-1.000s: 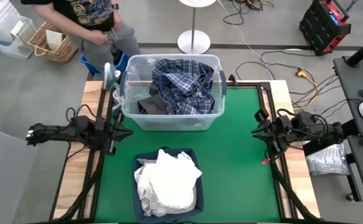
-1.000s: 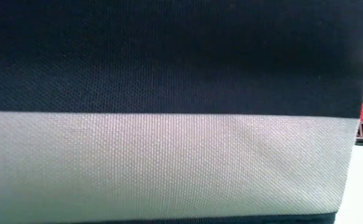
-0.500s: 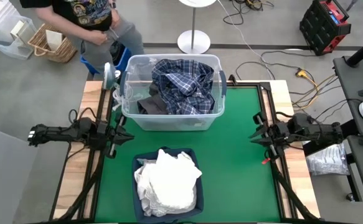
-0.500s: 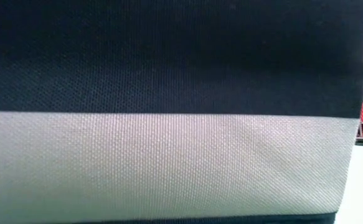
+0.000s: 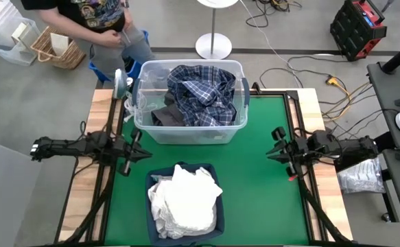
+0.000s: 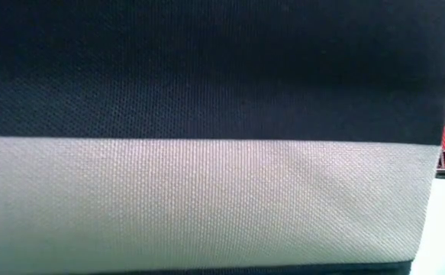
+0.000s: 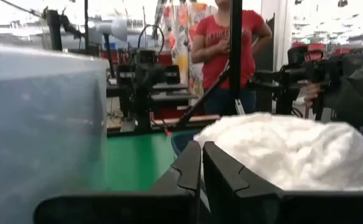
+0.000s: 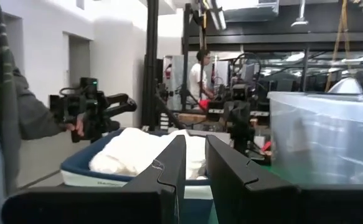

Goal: Sort clothes
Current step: Return to Home Position

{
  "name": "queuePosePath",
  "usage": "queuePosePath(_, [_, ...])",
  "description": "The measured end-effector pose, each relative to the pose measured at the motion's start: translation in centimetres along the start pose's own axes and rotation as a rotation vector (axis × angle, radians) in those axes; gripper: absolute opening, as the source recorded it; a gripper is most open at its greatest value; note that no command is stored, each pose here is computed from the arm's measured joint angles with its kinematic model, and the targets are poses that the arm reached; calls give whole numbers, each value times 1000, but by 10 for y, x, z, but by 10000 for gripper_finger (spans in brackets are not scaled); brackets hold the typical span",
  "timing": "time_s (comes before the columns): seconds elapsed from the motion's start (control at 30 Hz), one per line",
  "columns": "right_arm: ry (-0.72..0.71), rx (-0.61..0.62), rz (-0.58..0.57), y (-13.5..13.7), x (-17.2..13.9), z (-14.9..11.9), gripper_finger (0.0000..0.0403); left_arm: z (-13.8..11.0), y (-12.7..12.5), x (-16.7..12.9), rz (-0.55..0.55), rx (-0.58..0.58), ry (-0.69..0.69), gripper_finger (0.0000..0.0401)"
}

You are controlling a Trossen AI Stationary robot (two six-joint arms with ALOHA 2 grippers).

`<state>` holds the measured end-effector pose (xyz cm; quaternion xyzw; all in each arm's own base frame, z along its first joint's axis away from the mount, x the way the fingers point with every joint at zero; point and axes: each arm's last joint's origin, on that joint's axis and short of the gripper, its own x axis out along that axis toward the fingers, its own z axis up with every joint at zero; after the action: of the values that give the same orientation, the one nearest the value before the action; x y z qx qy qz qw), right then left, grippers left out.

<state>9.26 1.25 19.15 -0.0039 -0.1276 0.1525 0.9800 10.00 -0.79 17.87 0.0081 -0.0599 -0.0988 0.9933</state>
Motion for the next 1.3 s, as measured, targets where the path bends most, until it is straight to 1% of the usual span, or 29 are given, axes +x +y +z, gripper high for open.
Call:
queuePosePath(0.13, [1, -19, -21, -1, 0, 0, 52, -5, 0, 0, 0, -8, 55, 0])
queuePosePath(0.33, [16, -24, -50, -2, 0, -2, 52, -7, 0, 0, 0, -14, 72, 0])
queuePosePath(0.43, [21, -61, -39, -1, 0, -2, 52, -9, 1, 0, 18, 10, 98, 0])
queuePosePath(0.57, [19, -75, -38, -1, 0, -2, 52, -12, 1, 0, 23, 46, 124, 0])
queuePosePath(0.67, [19, -73, -39, -1, 0, -2, 52, -14, 1, 0, 22, 43, 145, 0])
queuePosePath(0.8, [25, -73, -39, -1, 0, -3, 52, -15, 1, 0, 19, 77, 160, 0])
queuePosePath(0.87, [30, -54, -39, -1, 0, -3, 52, -16, 1, 1, 17, 87, 168, 0])
queuePosePath(1.1, [47, -6, -40, -1, 0, -5, 52, -18, 1, 2, 16, 82, 186, 0])
queuePosePath(1.3, [48, -6, -40, -1, 0, -5, 52, -19, 1, 2, 15, 80, 198, 0])
